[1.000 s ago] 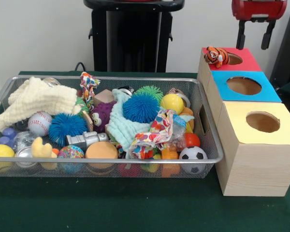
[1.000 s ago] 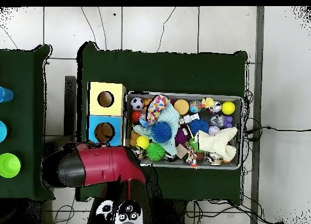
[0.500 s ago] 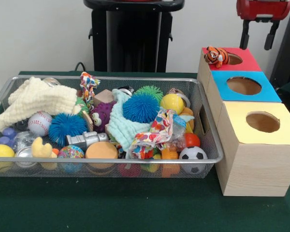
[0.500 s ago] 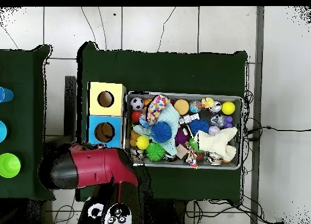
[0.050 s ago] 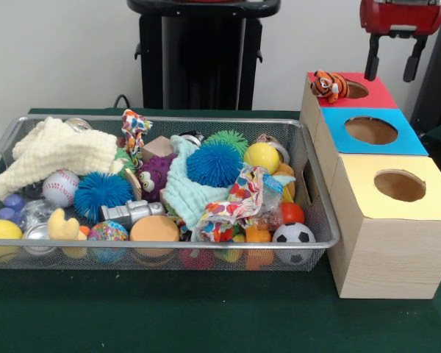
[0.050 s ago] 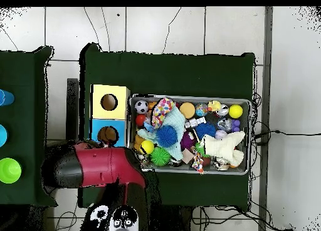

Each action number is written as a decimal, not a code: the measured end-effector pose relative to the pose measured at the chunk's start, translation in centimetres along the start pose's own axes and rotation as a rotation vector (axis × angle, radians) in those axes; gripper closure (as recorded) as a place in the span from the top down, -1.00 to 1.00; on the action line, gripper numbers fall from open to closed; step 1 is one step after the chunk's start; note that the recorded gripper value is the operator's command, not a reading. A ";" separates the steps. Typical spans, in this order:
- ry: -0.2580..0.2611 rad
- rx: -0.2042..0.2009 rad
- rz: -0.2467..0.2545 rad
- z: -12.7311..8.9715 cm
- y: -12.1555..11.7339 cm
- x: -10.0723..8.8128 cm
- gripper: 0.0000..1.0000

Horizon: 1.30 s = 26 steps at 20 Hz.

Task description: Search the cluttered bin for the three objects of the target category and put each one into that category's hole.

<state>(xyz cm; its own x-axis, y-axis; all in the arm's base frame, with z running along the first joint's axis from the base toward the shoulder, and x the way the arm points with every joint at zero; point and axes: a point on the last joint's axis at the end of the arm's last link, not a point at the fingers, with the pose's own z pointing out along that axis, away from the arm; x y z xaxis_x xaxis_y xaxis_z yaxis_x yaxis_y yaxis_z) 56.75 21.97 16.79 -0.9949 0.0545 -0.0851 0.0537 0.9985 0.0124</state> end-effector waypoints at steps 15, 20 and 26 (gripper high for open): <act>0.102 -0.038 0.101 -5.7 -2.5 -4.7 1.00; 0.170 -0.082 0.089 -10.1 0.1 -5.2 1.00; 0.117 -0.112 0.065 -13.7 2.5 -6.2 1.00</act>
<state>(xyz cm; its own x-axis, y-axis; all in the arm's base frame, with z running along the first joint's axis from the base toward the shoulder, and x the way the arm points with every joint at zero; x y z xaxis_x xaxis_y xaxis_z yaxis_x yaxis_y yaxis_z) 61.92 24.04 30.98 -0.9931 0.1114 0.0355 0.1151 0.9854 0.1254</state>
